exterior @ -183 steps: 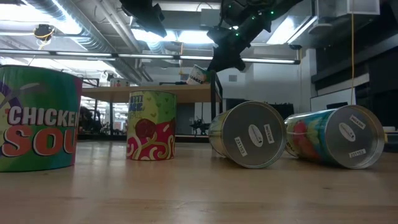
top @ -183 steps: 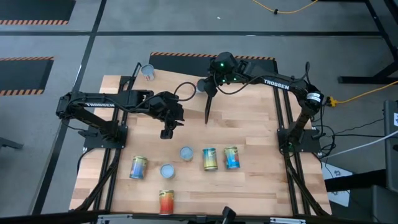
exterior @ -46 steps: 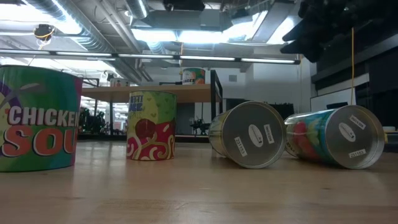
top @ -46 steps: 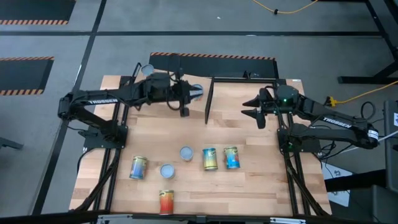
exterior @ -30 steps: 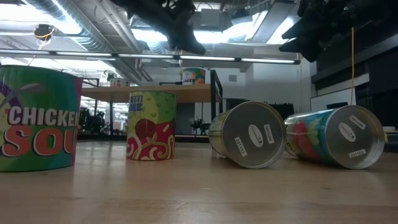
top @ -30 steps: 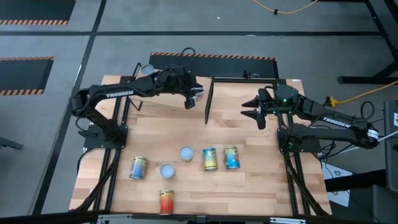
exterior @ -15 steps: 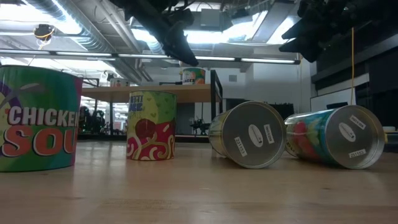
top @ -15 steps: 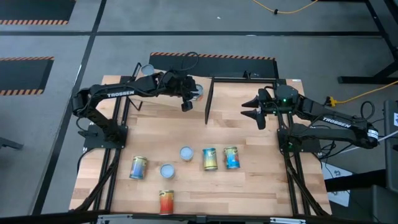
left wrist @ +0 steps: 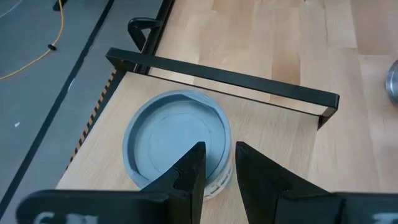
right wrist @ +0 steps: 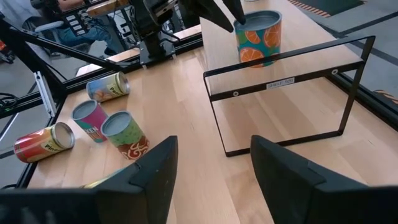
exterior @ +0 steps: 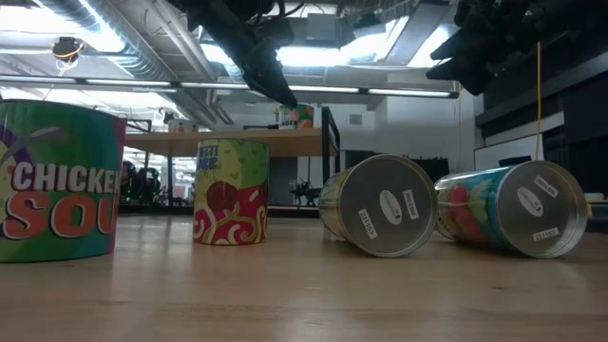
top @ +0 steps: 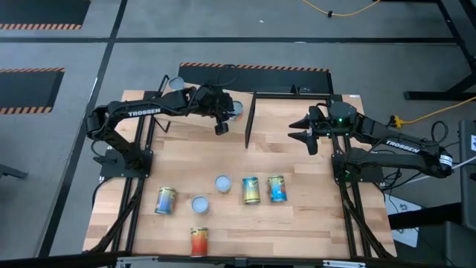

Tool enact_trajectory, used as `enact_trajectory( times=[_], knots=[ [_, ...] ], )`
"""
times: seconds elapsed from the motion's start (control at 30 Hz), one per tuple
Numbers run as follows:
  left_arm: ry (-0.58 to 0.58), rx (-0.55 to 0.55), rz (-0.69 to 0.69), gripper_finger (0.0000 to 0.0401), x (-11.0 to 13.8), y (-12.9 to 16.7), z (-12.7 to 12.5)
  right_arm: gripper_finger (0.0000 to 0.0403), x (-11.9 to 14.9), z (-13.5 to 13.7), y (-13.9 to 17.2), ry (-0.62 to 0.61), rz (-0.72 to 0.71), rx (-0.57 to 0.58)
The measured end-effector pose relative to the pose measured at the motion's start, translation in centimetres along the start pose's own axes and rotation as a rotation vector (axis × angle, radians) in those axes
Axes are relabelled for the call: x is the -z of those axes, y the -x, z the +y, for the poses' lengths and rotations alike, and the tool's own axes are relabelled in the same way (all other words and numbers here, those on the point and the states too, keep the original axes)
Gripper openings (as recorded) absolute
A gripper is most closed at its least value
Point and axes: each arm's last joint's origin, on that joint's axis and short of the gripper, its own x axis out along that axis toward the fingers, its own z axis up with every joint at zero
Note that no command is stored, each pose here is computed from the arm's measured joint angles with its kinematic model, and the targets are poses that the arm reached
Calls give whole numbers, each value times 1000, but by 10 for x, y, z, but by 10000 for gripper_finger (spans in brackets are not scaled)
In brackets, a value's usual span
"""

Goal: Pick and place cans onto a shelf
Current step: Put the canned oranges on the shelf aligned with the other white canned carrot

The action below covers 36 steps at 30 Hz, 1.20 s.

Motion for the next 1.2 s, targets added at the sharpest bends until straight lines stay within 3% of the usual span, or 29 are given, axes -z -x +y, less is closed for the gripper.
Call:
enact_trajectory(
  times=[0.53, 0.83, 1.07, 1.2],
  knots=[
    [-52, -5, 43, 79, 3, 1, -1, 207, 0, 0, 0, 0, 0, 0],
    [-52, -27, 50, 11, 4, 1, 0, 207, 0, 0, 0, 0, 0, 0],
    [-45, -53, 49, 5, 3, 8, 1, 207, 0, 0, 0, 0, -1, 0],
    [-12, -82, -2, 4, -3, 28, 3, 207, 0, 0, 0, 0, -1, 0]
  ],
)
